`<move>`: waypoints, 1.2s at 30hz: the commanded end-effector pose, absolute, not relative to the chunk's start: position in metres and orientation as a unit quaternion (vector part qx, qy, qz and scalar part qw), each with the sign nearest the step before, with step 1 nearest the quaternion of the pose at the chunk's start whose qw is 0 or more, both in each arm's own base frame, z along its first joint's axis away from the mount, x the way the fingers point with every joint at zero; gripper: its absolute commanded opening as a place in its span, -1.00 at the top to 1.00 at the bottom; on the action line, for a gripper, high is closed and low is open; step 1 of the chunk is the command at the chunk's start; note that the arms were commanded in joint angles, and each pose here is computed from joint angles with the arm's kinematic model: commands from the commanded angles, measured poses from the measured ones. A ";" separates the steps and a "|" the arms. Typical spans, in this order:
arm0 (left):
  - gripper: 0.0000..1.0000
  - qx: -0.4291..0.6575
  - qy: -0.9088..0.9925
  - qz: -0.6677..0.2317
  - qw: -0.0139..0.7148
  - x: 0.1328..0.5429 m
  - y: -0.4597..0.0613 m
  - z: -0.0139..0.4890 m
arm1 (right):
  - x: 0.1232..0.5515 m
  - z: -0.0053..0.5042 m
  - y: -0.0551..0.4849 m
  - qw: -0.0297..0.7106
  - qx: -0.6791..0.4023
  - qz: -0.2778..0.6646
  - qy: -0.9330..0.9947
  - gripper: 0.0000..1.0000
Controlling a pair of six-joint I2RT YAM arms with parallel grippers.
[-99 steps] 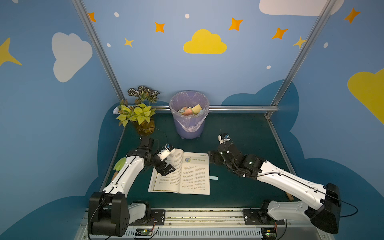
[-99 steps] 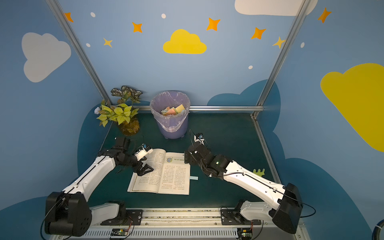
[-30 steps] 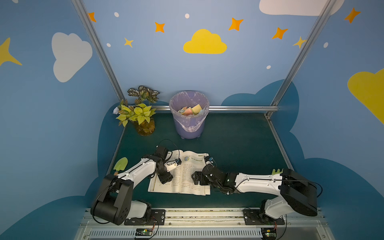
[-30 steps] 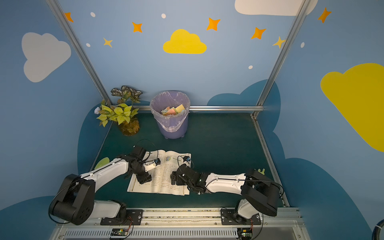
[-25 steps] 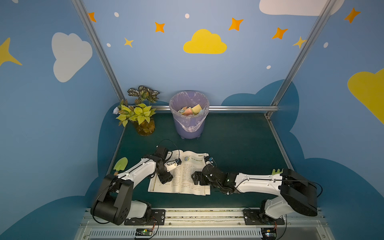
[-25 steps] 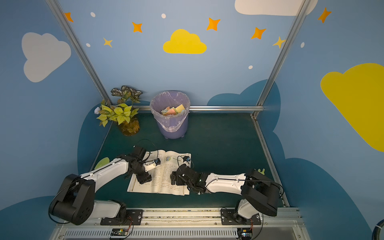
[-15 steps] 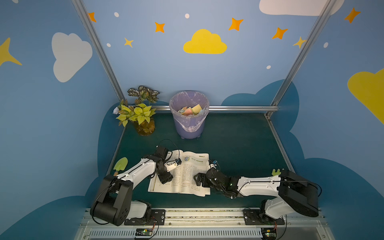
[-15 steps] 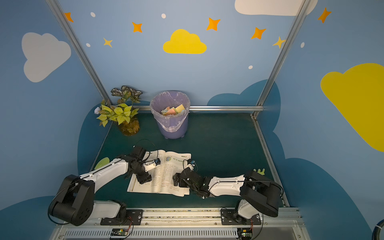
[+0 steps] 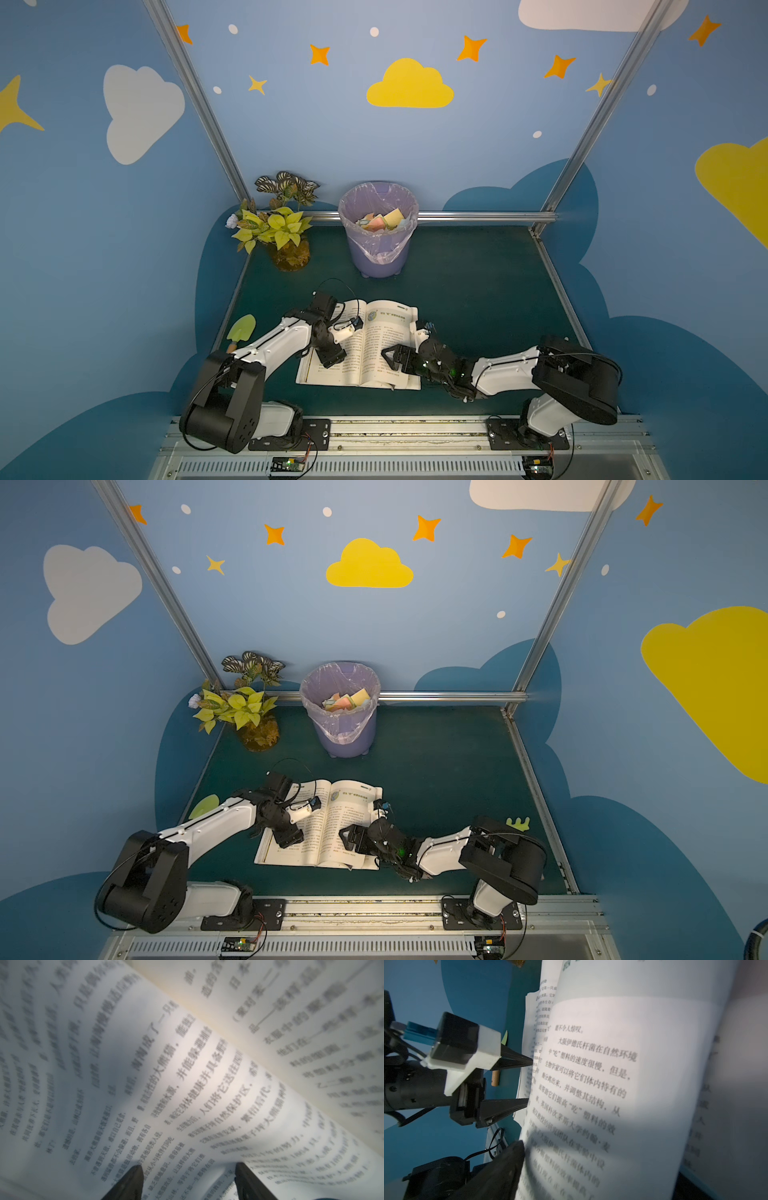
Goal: Peel off the used sticky note
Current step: Turn the page of the book at the center of the board.
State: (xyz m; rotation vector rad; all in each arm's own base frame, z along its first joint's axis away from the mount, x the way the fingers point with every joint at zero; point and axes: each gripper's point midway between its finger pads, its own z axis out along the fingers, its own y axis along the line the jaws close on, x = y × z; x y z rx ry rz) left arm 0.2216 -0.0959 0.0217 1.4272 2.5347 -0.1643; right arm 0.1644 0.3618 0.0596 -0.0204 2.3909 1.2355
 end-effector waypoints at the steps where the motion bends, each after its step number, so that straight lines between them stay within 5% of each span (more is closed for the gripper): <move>1: -0.47 0.487 0.862 -0.072 0.117 0.217 -0.102 0.022 | 0.159 0.086 0.371 0.224 -0.022 0.489 0.843 -0.74; 36: -0.47 0.485 0.862 -0.073 0.129 0.217 -0.103 0.028 | 0.139 0.132 0.387 0.279 -0.105 0.422 0.856 -0.77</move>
